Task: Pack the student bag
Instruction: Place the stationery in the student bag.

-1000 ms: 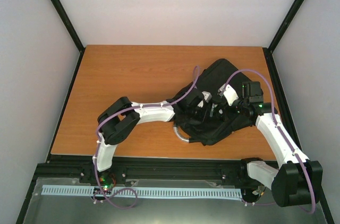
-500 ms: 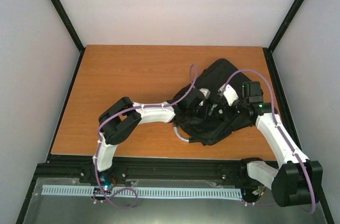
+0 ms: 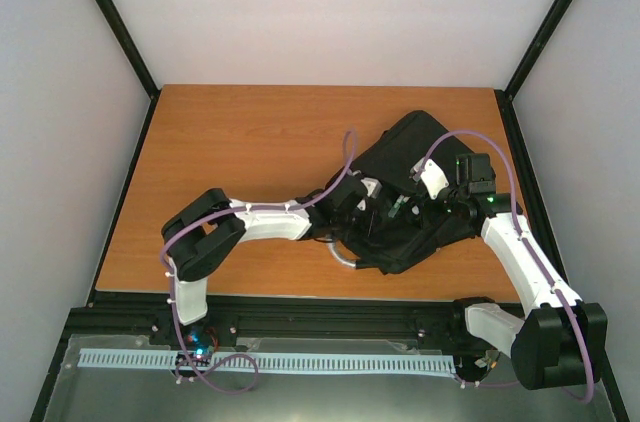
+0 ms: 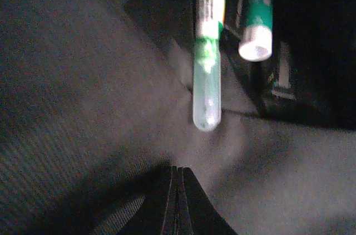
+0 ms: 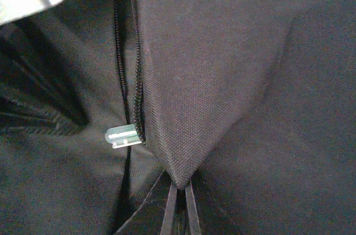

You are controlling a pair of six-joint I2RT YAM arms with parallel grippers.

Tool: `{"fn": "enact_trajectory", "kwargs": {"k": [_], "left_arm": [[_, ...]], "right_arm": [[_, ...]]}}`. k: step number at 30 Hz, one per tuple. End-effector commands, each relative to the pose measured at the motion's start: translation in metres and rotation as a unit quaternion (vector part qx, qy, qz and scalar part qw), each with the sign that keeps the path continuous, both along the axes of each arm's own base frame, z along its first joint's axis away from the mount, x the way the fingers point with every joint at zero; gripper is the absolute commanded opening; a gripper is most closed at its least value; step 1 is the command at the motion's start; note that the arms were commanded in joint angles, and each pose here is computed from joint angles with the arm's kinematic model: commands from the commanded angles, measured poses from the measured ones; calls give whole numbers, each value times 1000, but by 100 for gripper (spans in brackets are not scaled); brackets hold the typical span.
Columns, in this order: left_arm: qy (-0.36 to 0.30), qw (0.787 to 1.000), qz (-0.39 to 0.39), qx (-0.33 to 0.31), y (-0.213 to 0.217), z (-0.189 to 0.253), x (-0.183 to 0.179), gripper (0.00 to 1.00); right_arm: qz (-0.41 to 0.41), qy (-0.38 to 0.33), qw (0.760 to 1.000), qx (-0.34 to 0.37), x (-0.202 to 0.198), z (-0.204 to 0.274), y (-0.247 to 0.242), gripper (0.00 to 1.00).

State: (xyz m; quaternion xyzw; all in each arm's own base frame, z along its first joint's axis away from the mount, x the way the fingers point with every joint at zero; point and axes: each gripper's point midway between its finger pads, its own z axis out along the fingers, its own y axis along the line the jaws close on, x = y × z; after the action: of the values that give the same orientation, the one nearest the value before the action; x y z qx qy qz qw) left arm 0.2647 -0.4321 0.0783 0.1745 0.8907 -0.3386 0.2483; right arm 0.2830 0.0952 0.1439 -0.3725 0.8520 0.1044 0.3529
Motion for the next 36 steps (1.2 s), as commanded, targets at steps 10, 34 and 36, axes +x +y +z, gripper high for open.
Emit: {"fn": "enact_trajectory", "kwargs": {"k": [10, 34, 36], "left_arm": [[-13, 995, -89, -37, -27, 3, -20, 1], [-59, 997, 15, -51, -54, 19, 38, 1], [-58, 997, 12, -54, -51, 24, 35, 1]], "right_arm": [[13, -15, 1000, 2, 2, 6, 4, 3], [13, -12, 1000, 2, 1, 5, 4, 3], [13, -12, 1000, 3, 1, 5, 4, 3]]}}
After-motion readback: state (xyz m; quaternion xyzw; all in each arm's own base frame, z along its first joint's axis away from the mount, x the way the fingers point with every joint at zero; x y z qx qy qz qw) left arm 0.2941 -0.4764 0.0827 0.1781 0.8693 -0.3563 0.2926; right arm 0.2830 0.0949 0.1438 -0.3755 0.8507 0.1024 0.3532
